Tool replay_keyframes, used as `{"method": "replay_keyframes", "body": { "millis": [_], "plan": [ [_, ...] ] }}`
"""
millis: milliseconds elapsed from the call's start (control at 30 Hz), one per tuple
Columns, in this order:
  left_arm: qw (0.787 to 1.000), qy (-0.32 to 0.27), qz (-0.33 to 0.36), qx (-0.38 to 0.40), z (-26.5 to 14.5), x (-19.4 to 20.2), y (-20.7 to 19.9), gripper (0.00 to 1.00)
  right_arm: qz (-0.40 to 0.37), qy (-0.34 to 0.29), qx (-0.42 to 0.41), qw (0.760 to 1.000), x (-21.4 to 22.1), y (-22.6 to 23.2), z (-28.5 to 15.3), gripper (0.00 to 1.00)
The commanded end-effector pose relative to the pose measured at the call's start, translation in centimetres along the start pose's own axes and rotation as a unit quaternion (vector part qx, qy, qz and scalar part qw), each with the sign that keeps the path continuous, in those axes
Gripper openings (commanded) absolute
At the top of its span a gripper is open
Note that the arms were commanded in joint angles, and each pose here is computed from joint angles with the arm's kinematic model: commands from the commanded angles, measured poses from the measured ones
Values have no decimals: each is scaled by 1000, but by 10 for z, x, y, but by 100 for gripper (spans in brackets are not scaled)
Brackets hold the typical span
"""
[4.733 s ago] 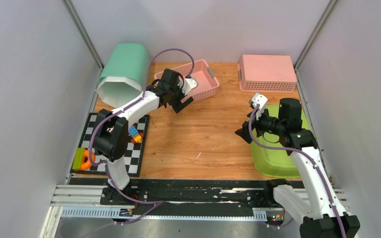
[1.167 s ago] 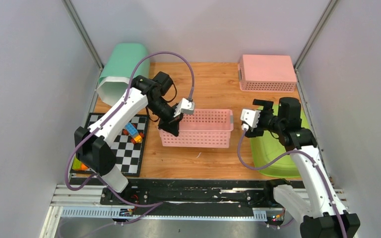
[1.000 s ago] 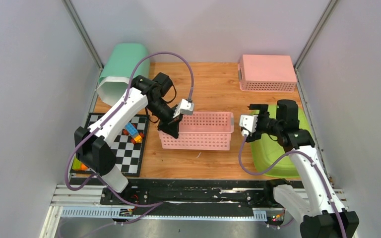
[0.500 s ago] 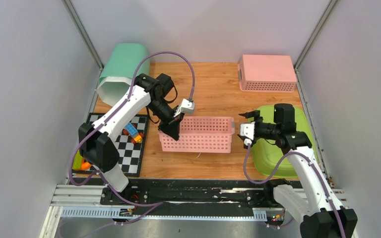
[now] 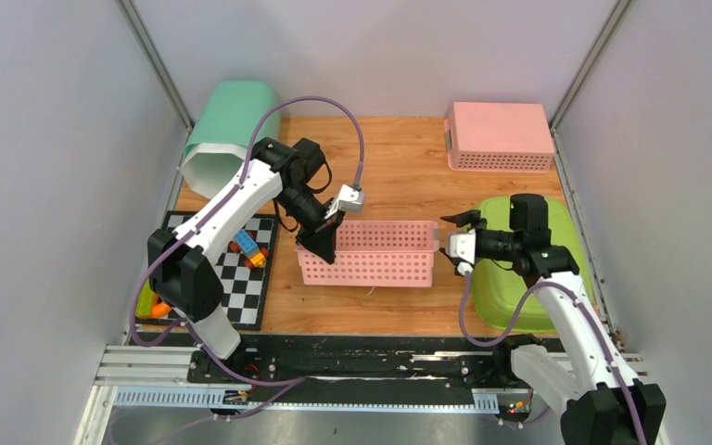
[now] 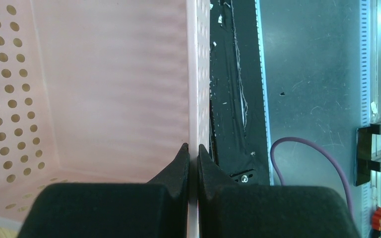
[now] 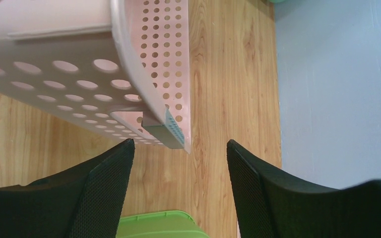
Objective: Turn the large container upside down
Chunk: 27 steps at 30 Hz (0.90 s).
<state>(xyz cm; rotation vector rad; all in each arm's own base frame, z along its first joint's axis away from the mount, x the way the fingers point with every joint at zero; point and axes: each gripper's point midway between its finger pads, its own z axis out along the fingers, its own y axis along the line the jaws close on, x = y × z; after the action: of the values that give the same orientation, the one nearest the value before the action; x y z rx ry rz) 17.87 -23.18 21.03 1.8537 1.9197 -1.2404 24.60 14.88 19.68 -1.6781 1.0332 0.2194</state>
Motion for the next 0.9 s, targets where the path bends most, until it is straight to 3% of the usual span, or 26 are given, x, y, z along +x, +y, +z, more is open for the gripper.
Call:
{"method": "replay_keyframes", "body": {
  "millis": [0, 167, 467, 867],
  "plan": [
    [1000, -23, 14, 13, 1, -13, -4, 0, 8, -41, -5, 999, -12, 2, 7, 69],
    [999, -26, 15, 15, 0, -14, -6, 0, 16, -49, -3, 999, -13, 0, 11, 59],
    [999, -30, 17, 17, -1, -16, -7, 0, 23, -64, -23, 997, -14, 14, 22, 53],
    [999, -30, 20, 18, -1, -16, -9, 0, 34, -69, -30, 997, -16, 18, 26, 26]
  ]
}}
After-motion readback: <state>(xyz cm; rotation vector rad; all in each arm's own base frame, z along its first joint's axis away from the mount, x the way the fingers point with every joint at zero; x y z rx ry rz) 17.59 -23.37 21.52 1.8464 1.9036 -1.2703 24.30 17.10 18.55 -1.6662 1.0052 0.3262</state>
